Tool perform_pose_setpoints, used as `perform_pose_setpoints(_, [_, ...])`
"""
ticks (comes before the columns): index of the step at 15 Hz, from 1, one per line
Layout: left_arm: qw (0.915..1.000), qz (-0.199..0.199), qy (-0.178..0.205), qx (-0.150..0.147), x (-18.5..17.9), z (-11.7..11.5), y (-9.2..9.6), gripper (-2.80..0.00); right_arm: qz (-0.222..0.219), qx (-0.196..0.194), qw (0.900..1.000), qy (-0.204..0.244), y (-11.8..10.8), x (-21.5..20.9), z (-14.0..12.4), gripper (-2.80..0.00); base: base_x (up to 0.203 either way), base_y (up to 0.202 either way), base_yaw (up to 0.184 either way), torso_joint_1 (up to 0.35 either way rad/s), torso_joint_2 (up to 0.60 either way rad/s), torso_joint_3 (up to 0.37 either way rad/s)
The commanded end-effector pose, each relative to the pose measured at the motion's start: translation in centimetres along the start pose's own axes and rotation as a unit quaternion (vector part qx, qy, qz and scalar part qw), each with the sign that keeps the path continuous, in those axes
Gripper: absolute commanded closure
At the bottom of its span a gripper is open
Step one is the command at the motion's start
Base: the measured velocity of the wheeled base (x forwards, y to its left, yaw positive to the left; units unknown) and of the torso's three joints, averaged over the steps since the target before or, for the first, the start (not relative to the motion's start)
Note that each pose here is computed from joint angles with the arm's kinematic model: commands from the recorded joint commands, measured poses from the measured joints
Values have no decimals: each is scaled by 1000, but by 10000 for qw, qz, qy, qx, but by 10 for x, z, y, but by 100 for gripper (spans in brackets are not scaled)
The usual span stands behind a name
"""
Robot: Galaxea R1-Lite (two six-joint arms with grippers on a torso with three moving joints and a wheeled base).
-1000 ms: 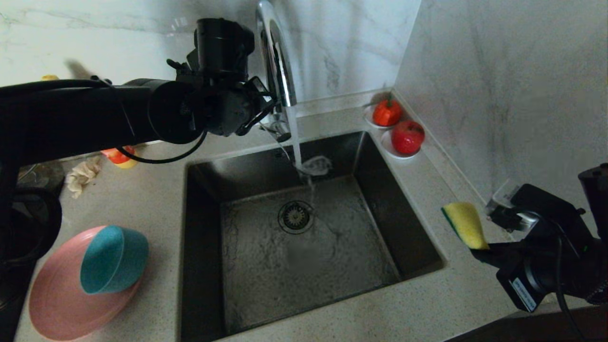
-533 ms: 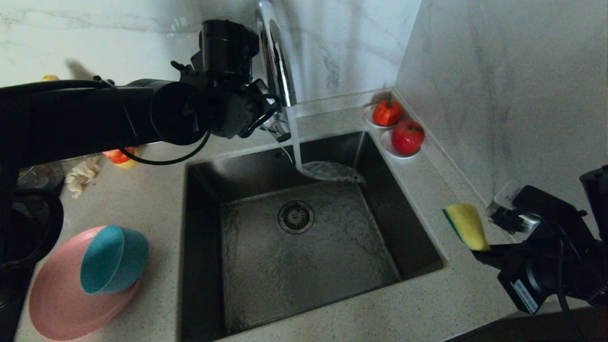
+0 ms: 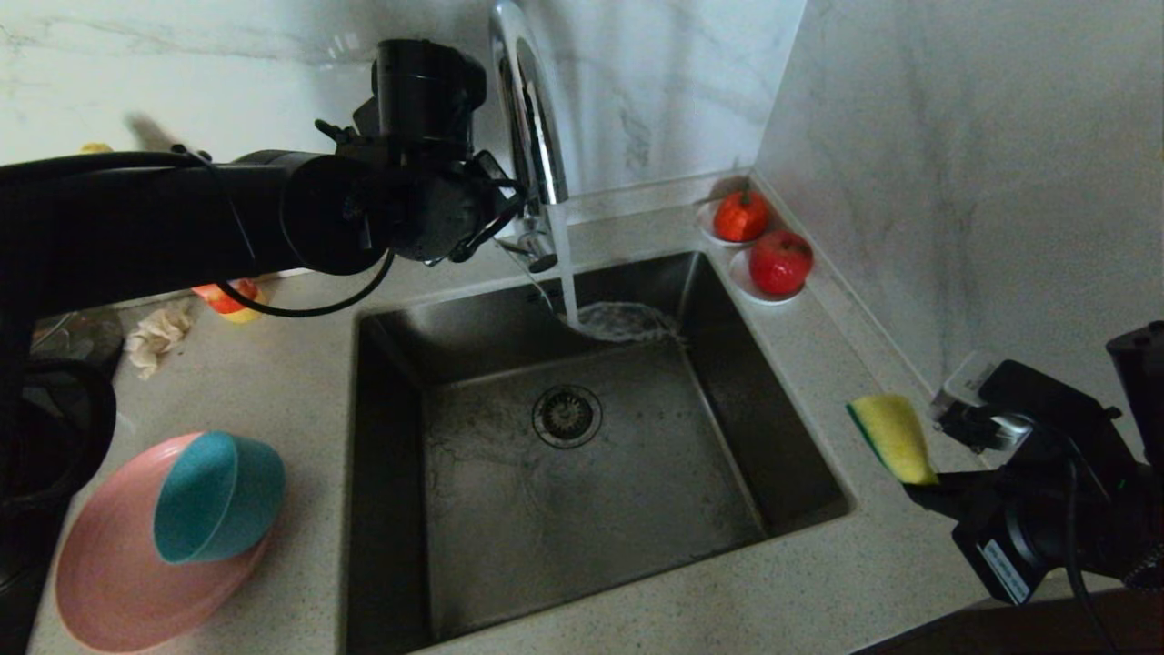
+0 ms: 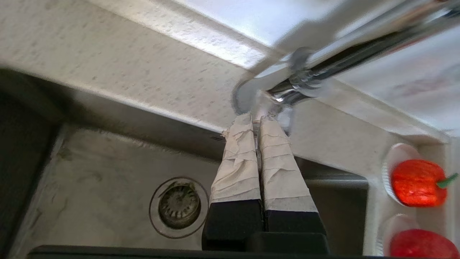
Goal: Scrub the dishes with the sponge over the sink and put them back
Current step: Rinse the spoon
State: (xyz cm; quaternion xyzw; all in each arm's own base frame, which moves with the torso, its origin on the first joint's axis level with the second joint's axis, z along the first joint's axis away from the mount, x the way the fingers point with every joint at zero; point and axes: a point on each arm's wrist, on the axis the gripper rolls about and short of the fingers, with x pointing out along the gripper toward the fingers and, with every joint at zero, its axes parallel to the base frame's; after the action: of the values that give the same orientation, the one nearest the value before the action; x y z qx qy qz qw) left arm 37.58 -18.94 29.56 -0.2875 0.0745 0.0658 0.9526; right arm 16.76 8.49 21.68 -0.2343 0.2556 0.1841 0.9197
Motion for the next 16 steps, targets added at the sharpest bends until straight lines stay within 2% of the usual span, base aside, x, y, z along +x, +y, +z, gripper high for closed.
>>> perform_pose_setpoints(1, [9996,207,197,-79,1,-4,5,0,3,-15,10000,24,0,1,0,0,0,0,0,0,0,0])
perform_pose_setpoints(3, [9983,396,373,-222,2,-5,12,0,11,-20,10000,34,1,2,0,0,0,0,0,0,0,0])
perform_pose_setpoints(6, [9959,454,693,-359,2,-9,16,0,17,-24,10000,54,1,3,-1,0,0,0,0,0,0,0])
perform_pose_setpoints(10, [9956,404,721,-448,1,-8,16,0,14,-9,10000,40,1,1,-1,0,0,0,0,0,0,0])
perform_pose_setpoints(14, [9990,132,376,-187,0,1,9,0,75,-19,9999,77,2,2,-5,0,0,0,0,0,0,0])
perform_pose_setpoints(16, [9996,-108,-137,-224,-2,13,2,0,83,-21,9999,85,2,2,-5,0,0,0,0,0,0,0])
